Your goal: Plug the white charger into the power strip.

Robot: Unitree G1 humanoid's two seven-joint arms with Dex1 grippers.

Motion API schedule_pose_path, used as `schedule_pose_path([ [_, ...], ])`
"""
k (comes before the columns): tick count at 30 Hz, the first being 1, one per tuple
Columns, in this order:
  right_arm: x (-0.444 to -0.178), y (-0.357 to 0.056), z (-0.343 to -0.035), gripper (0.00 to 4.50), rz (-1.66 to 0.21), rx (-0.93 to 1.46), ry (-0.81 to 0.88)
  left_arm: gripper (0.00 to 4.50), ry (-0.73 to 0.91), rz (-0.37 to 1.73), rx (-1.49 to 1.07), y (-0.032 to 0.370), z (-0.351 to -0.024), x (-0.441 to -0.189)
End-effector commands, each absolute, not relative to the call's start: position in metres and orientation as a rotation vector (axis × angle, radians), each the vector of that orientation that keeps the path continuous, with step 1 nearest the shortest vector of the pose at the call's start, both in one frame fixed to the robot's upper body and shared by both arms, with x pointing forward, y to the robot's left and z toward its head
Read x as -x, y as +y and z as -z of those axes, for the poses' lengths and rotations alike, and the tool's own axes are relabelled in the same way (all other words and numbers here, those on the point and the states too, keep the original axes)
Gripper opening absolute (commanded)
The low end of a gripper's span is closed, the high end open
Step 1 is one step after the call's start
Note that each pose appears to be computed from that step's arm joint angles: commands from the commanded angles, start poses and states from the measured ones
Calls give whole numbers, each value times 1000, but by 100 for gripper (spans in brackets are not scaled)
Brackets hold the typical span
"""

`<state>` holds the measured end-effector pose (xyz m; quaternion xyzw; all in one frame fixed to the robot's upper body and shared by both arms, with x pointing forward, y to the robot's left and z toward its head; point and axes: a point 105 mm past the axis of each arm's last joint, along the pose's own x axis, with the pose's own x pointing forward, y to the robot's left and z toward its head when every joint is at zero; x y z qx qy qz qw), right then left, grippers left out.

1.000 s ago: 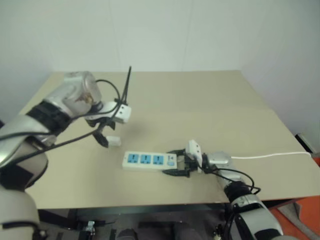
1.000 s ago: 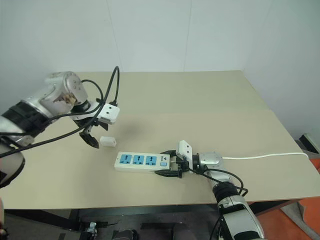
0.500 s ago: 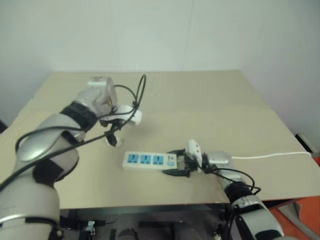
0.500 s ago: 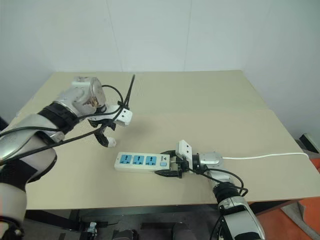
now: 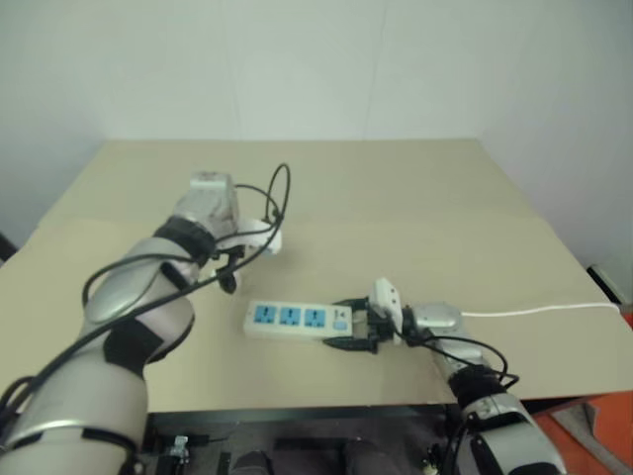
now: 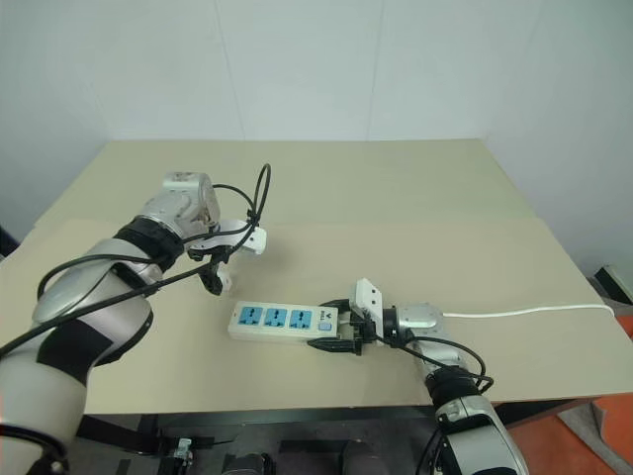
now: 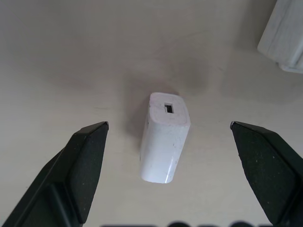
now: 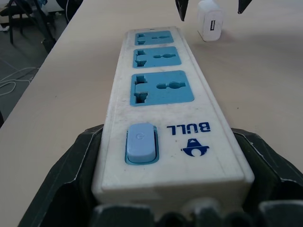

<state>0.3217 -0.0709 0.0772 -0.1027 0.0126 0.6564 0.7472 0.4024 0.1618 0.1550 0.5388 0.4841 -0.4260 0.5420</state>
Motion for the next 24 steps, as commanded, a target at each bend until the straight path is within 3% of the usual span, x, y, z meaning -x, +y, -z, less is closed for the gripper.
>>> schedule_pose_path([
  [1,-316,-70,-68,344,-1443,193,67,450,1148,989,-1284,165,-151,-405],
  [6,-315,-70,-70,344,-1433,189,62,450,1137,963,-1285,166,-142,-409],
  [9,-314,-72,-70,344,-1424,187,63,393,1112,960,-1303,166,-138,-412],
  [18,-312,-72,-69,344,-1410,182,67,101,1078,1017,-1284,157,-141,-411],
  [21,-313,-71,-69,344,-1410,182,68,101,1025,1051,-1270,152,-151,-411],
  [24,-313,-69,-69,344,-1418,180,69,101,808,1152,-1222,132,-172,-414],
])
